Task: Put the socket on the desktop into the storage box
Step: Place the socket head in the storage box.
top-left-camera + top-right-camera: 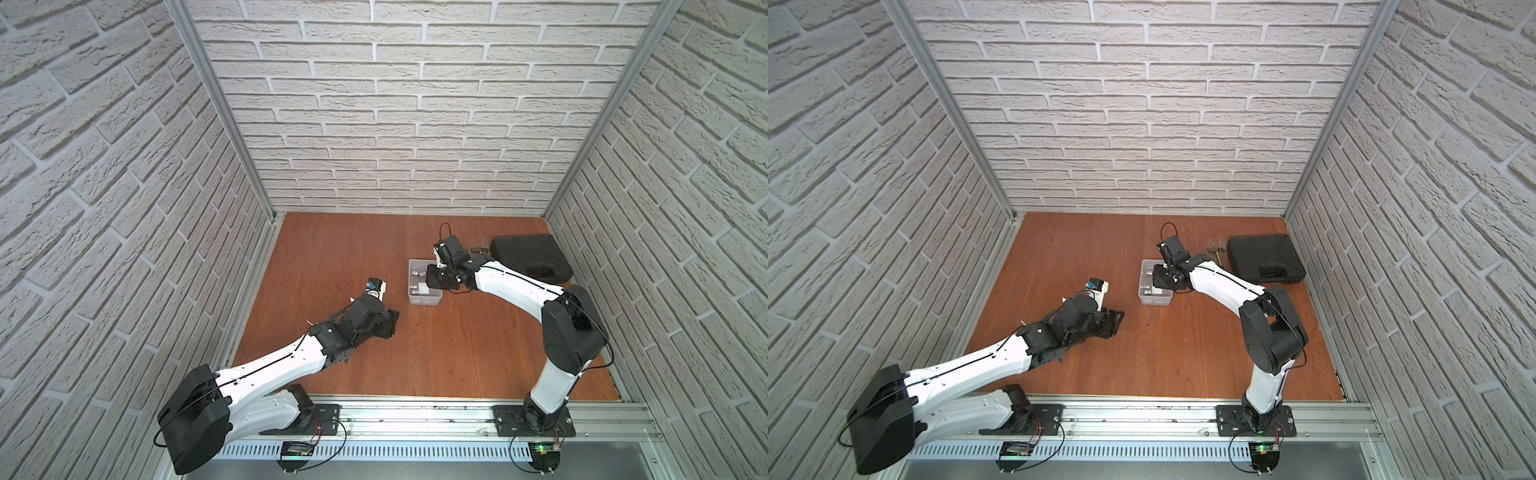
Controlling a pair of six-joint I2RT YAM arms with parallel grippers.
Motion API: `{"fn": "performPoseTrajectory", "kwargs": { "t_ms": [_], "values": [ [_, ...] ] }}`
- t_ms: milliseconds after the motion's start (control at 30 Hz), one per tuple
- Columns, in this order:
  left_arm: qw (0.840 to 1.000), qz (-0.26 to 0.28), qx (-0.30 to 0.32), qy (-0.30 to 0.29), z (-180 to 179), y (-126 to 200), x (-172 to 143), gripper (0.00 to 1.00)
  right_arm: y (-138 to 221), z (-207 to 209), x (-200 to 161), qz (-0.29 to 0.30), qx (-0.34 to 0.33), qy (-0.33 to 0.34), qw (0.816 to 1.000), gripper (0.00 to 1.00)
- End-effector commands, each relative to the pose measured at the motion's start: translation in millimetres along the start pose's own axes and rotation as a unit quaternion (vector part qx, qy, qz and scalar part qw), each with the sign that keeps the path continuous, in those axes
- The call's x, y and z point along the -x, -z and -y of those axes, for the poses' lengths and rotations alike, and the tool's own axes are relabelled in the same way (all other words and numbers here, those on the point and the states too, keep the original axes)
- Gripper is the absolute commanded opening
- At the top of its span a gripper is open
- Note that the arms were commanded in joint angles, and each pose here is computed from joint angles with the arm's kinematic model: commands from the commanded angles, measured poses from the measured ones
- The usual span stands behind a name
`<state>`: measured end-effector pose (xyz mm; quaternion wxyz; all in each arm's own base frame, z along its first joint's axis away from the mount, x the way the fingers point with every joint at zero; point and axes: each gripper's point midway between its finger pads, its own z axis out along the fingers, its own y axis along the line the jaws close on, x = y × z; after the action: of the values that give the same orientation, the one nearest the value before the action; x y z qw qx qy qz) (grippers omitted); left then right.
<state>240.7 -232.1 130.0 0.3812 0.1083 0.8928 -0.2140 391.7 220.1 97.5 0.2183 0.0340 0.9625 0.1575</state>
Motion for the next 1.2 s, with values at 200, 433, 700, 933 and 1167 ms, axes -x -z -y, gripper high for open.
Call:
{"fn": "performPoseTrajectory", "kwargs": {
  "t_ms": [200, 433, 700, 933, 1167],
  "values": [
    [1.0, 0.009, -0.011, 0.013, 2, -7, 4, 0.64, 2, -11, 20, 0.019, 0.014, 0.016, 1.0, 0.09],
    [1.0, 0.006, -0.01, 0.012, 1, -7, 4, 0.63, -1, -12, 20, 0.018, 0.016, 0.016, 1.0, 0.11],
    [1.0, 0.004, -0.012, 0.014, 1, -8, 6, 0.64, 1, -14, 22, 0.019, 0.019, 0.017, 0.999, 0.14],
    [1.0, 0.001, -0.014, 0.014, 3, -10, 6, 0.64, 3, -17, 23, 0.021, 0.024, 0.021, 0.999, 0.34],
    [1.0, -0.001, -0.012, 0.016, 1, -12, 6, 0.64, 10, -19, 26, 0.03, 0.028, 0.023, 0.999, 0.38]
  ]
}}
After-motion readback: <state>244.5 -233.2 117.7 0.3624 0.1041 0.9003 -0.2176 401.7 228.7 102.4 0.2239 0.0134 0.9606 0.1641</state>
